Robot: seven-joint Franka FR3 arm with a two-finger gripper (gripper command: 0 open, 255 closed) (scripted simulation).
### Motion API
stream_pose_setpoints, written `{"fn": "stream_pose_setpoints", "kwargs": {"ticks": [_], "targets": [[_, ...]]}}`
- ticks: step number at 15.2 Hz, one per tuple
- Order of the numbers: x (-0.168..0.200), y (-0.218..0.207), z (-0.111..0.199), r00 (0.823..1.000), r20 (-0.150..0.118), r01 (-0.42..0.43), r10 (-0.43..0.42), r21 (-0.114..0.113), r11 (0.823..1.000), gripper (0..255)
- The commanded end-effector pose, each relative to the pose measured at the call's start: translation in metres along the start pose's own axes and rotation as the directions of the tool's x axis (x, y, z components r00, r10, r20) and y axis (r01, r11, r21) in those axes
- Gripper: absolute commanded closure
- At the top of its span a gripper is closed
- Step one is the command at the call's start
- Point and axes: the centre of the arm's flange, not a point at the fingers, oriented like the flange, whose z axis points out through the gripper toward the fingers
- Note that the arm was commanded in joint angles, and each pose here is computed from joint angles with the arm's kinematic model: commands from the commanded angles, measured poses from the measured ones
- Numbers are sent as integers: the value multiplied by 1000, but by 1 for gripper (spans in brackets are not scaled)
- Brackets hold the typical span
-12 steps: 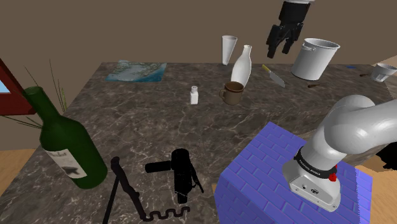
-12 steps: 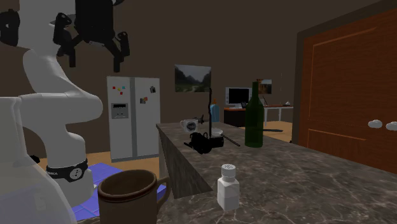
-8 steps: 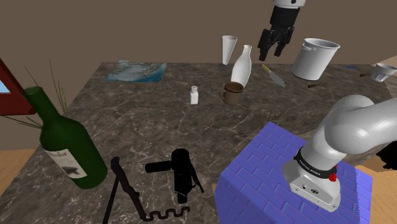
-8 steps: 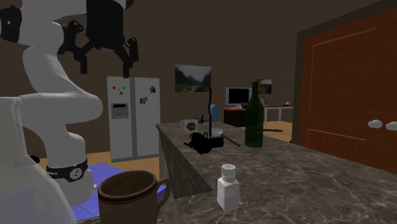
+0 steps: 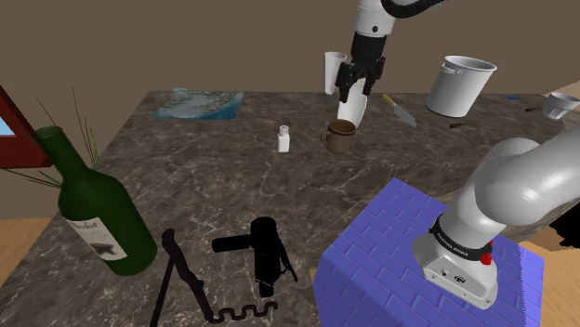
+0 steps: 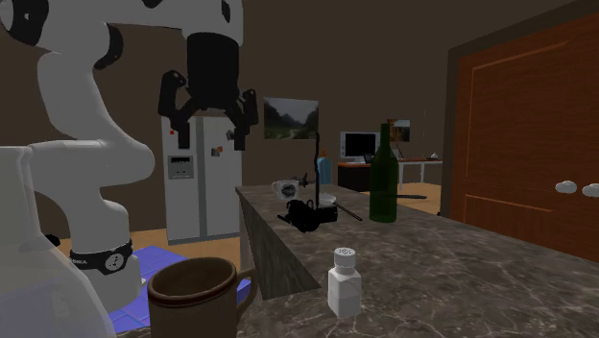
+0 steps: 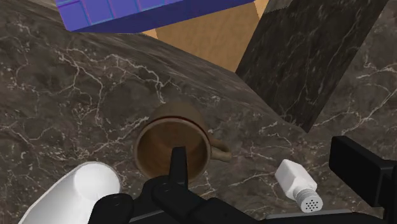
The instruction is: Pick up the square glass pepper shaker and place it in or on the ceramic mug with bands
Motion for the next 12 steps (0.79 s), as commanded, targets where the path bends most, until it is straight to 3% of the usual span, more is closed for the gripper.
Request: {"fn": "stream_pose_setpoints", "kwargs": {"ticks": [1, 12], "targets": [[15, -14, 16, 1000, -7, 0, 0, -1, 1000, 0], [109, -91, 92, 999, -36, 3, -3, -12, 1000, 0]]}}
